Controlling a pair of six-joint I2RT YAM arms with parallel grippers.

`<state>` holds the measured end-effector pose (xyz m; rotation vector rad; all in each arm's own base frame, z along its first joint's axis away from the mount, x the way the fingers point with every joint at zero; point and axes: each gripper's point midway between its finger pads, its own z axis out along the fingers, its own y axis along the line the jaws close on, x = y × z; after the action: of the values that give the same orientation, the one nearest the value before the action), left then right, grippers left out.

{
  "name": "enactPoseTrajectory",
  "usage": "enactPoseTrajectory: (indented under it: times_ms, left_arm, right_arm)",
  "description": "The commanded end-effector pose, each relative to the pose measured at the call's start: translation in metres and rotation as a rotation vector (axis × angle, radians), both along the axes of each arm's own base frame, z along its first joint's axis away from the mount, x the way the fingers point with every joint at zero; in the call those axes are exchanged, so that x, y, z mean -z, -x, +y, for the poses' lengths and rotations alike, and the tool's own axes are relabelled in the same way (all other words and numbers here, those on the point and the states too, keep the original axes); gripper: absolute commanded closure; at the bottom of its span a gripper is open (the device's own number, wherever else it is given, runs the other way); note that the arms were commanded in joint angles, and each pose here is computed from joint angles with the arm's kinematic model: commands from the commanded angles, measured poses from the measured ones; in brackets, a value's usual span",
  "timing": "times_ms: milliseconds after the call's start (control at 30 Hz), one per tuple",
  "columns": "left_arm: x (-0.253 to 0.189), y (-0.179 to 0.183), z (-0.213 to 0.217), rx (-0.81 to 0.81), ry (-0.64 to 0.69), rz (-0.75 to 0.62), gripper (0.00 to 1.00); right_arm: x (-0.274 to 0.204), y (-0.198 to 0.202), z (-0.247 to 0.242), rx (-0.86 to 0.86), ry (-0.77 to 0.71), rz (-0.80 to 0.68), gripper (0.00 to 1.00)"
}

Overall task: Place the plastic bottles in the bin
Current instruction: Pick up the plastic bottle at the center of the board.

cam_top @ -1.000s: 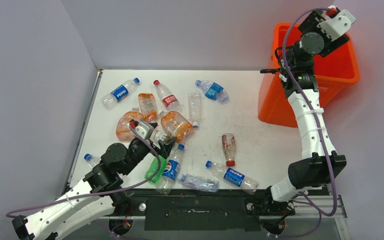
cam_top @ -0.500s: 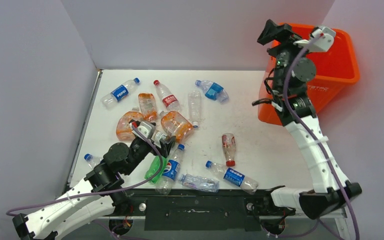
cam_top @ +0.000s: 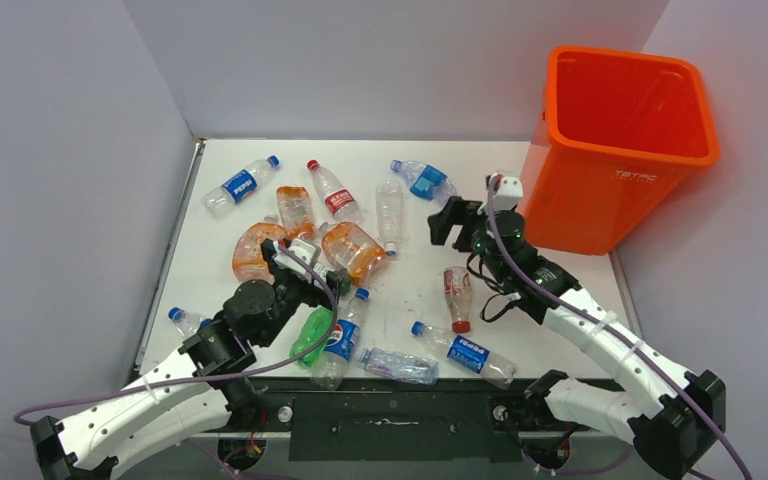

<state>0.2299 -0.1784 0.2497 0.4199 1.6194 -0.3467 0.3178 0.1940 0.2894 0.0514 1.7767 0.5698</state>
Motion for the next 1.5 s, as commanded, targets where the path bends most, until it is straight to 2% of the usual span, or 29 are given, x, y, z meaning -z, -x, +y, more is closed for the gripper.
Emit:
enactPoseTrajectory:
  times_ms: [0, 133, 300, 433, 800, 967, 1067, 1133, 1200, 1367, 1467]
  left_arm:
    - [-0.016, -0.004, 0.0, -0.006, -0.018, -0.032, 0.04]
    - [-0.007, -0.003, -0.013, 0.052, -0.058, -0.005, 0.04]
    - [0.002, -0.003, -0.022, 0.087, -0.083, 0.031, 0.04]
    - [0.006, 0.0, -0.029, 0.123, -0.086, 0.044, 0.04]
    - [0.014, 0.006, -0.042, 0.195, -0.103, 0.087, 0.04]
    - [0.015, 0.007, -0.045, 0.203, -0.103, 0.096, 0.04]
    - [0.016, 0.007, -0.045, 0.204, -0.104, 0.097, 0.04]
    - [0.016, 0.007, -0.045, 0.205, -0.103, 0.096, 0.04]
    - [0.016, 0.008, -0.045, 0.207, -0.103, 0.096, 0.04]
    - [0.015, 0.008, -0.046, 0.211, -0.102, 0.097, 0.04]
    - [0.014, 0.009, -0.047, 0.21, -0.08, 0.106, 0.04]
  right_arm:
    - [0.089, 0.019, -0.029, 0.108, 0.141, 0.272, 0.1]
    - [0.14, 0.031, -0.042, 0.15, 0.18, 0.385, 0.1]
    - [0.175, 0.029, -0.045, 0.116, 0.147, 0.482, 0.1]
    - [0.199, 0.025, -0.045, 0.102, 0.192, 0.54, 0.1]
    - [0.234, 0.014, -0.034, 0.051, 0.236, 0.6, 0.1]
    - [0.244, 0.013, -0.036, 0.06, 0.24, 0.606, 0.0]
    - [0.242, 0.012, -0.033, 0.047, 0.229, 0.593, 0.16]
    - [0.237, 0.011, -0.031, 0.033, 0.225, 0.578, 0.31]
    - [0.231, 0.01, -0.029, 0.021, 0.219, 0.565, 0.42]
    - [0.206, 0.008, -0.021, -0.013, 0.186, 0.516, 0.59]
    - [0.169, 0.01, -0.003, -0.091, 0.078, 0.425, 0.66]
